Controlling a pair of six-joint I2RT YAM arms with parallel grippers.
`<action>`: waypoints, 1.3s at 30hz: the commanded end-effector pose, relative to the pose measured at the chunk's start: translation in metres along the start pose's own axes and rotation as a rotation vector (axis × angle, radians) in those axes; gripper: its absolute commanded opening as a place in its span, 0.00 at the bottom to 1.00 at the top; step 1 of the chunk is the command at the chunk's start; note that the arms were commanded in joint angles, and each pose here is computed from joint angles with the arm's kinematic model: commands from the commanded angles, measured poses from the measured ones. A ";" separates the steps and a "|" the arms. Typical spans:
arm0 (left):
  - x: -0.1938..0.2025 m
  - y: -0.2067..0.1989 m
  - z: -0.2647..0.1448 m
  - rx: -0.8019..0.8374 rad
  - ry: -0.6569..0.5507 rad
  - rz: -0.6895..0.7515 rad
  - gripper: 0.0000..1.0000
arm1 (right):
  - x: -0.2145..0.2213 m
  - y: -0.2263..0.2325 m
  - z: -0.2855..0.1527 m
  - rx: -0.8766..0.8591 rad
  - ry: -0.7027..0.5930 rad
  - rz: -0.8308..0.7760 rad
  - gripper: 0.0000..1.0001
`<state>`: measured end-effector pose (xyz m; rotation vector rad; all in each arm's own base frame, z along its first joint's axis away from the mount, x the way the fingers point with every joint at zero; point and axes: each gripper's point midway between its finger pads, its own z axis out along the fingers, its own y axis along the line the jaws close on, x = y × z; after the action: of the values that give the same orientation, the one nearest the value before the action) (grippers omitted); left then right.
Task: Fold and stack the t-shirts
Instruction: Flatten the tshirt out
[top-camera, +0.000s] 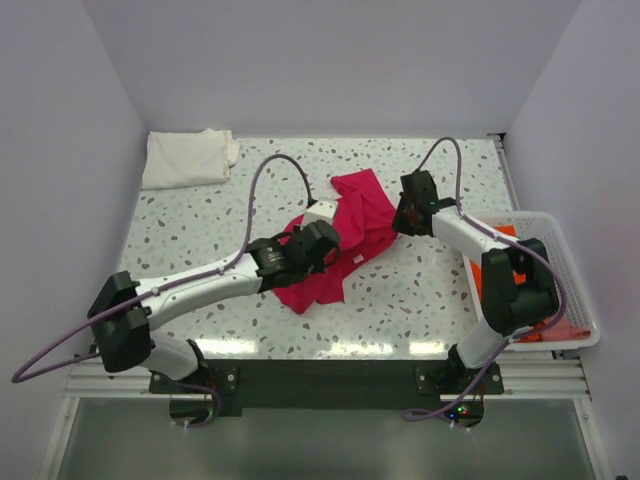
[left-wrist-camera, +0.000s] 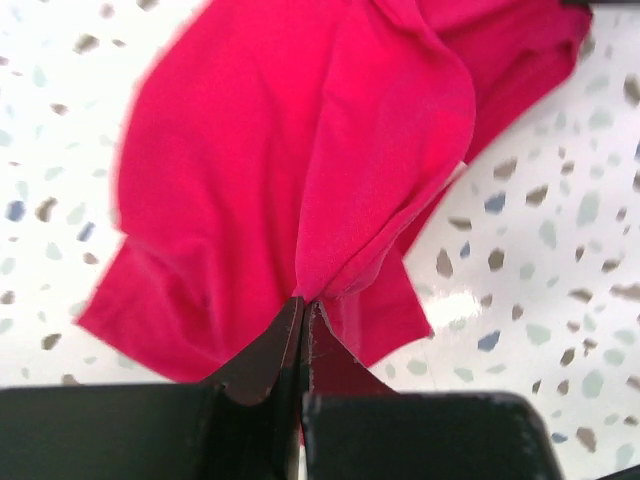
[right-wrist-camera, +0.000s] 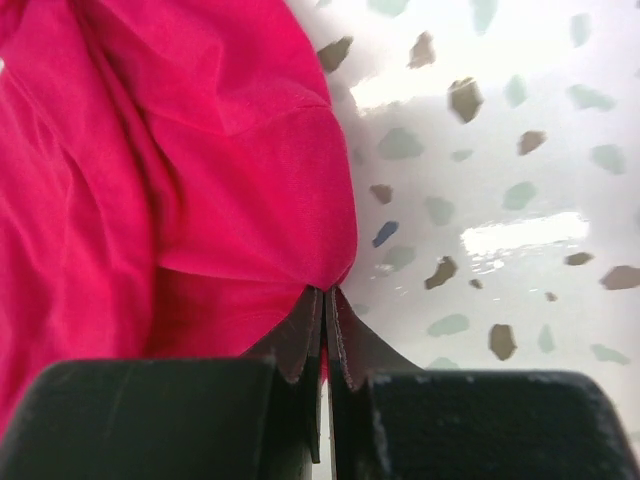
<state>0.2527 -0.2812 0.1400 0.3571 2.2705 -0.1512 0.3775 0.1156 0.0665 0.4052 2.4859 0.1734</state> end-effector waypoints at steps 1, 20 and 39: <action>-0.050 0.031 -0.024 -0.022 -0.117 -0.126 0.00 | -0.059 -0.007 -0.024 0.033 -0.138 0.029 0.00; -0.118 0.312 0.078 -0.353 -0.201 -0.649 0.00 | -0.190 -0.018 0.005 0.205 -0.186 0.010 0.01; -0.087 0.153 0.080 -0.067 -0.146 -0.532 0.61 | -0.074 0.005 -0.031 0.026 -0.138 0.013 0.59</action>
<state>0.4326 -0.1435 0.1607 -0.2981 2.1917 -0.2784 0.4189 0.0656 0.1188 0.4445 2.4469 -0.0143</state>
